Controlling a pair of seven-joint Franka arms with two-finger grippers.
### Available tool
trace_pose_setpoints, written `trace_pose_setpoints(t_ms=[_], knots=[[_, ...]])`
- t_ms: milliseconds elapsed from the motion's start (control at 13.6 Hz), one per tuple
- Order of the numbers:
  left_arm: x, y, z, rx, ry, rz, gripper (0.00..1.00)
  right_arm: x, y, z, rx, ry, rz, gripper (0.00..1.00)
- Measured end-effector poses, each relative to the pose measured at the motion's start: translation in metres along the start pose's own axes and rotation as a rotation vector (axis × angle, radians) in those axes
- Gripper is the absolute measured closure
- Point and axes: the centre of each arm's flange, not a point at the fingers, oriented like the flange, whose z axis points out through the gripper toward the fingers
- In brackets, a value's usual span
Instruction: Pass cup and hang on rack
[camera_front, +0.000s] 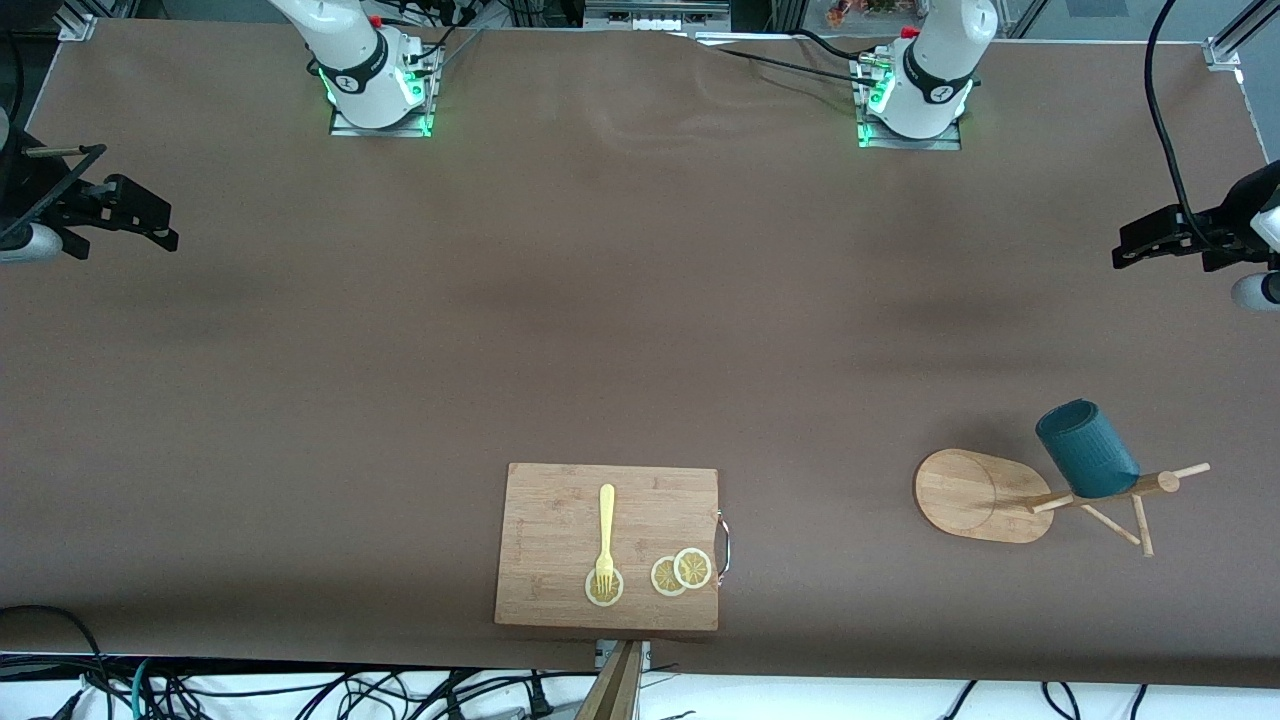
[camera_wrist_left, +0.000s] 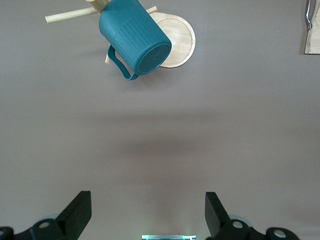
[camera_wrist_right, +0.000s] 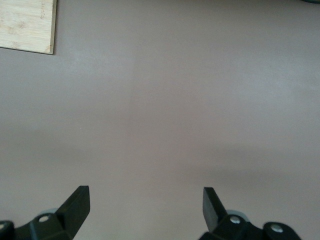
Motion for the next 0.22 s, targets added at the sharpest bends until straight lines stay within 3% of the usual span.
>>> trace_pose_setpoints(t_ms=[220], knots=[[0.0002,0.0014,0.0003,0.0,-0.001,-0.007,0.0,-0.0003,0.0026,0.0,0.005,0.001,0.007,0.0]])
